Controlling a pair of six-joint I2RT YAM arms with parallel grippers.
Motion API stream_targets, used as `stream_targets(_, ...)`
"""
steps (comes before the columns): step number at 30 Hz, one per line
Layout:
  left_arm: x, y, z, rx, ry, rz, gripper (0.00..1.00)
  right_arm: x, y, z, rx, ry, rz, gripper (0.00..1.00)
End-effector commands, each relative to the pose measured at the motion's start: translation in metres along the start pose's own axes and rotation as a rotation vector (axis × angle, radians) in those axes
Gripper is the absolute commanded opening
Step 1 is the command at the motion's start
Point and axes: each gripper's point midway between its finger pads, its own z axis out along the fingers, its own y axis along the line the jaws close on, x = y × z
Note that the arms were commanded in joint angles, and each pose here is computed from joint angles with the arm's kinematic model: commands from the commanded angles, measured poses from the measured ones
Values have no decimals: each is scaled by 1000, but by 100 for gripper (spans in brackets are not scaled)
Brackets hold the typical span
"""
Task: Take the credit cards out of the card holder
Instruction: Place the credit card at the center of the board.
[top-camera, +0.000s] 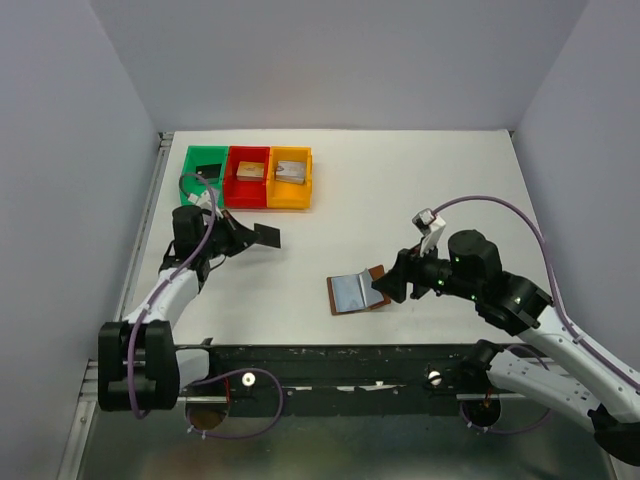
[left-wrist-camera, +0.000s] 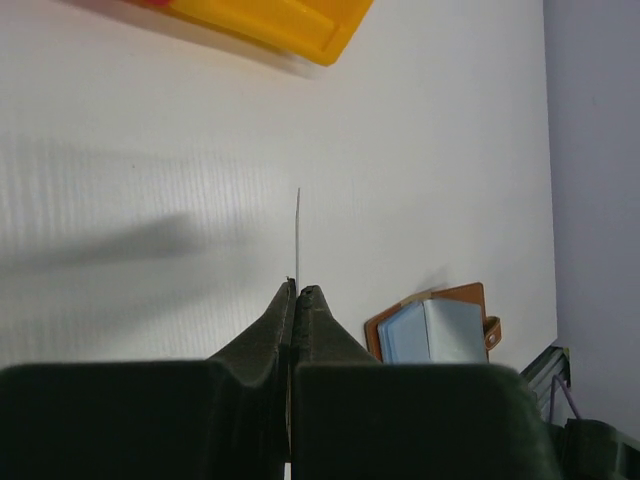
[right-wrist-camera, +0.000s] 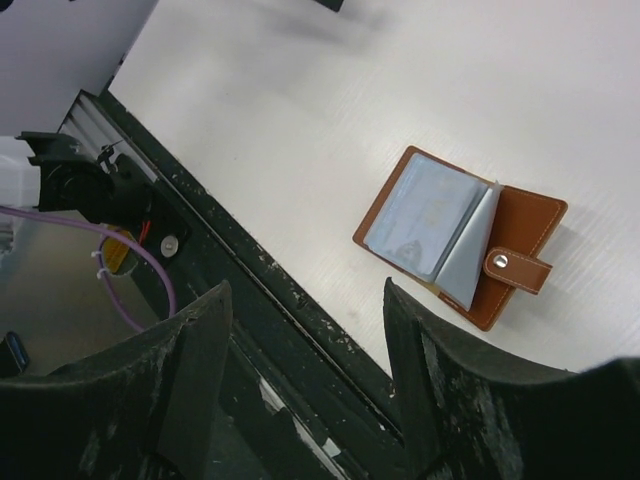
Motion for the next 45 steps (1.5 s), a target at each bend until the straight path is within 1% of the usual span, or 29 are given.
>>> stream_targets(1, -17, 5, 2, 107, 69, -65, 0, 8, 7, 4, -57, 15, 10, 69)
stream_targets(4, -16, 18, 7, 110, 81, -101, 0, 10, 6, 6, -57, 12, 13, 69)
stream_targets(11, -17, 46, 17, -8, 92, -106, 0, 15, 3, 11, -54, 28, 18, 69)
stream_targets(15, -19, 58, 26, -48, 103, -126, 0, 15, 4, 13, -59, 39, 20, 68)
stream_targets(23, -13, 77, 40, -78, 145, -160, 0, 15, 2, 13, -44, 35, 19, 68)
stream_targets(26, -14, 83, 42, -94, 145, -165, 5, 14, 1, 13, -39, 35, 17, 69)
stream_targets(29, -14, 86, 43, -105, 154, -166, 15, 16, -1, 13, -32, 36, 18, 68)
stream_targets(32, -15, 87, 42, -120, 158, -156, 20, 15, -1, 13, -30, 36, 18, 69)
stream_targets(45, -17, 93, 40, -157, 165, -142, 27, 19, -3, 14, -27, 43, 20, 69)
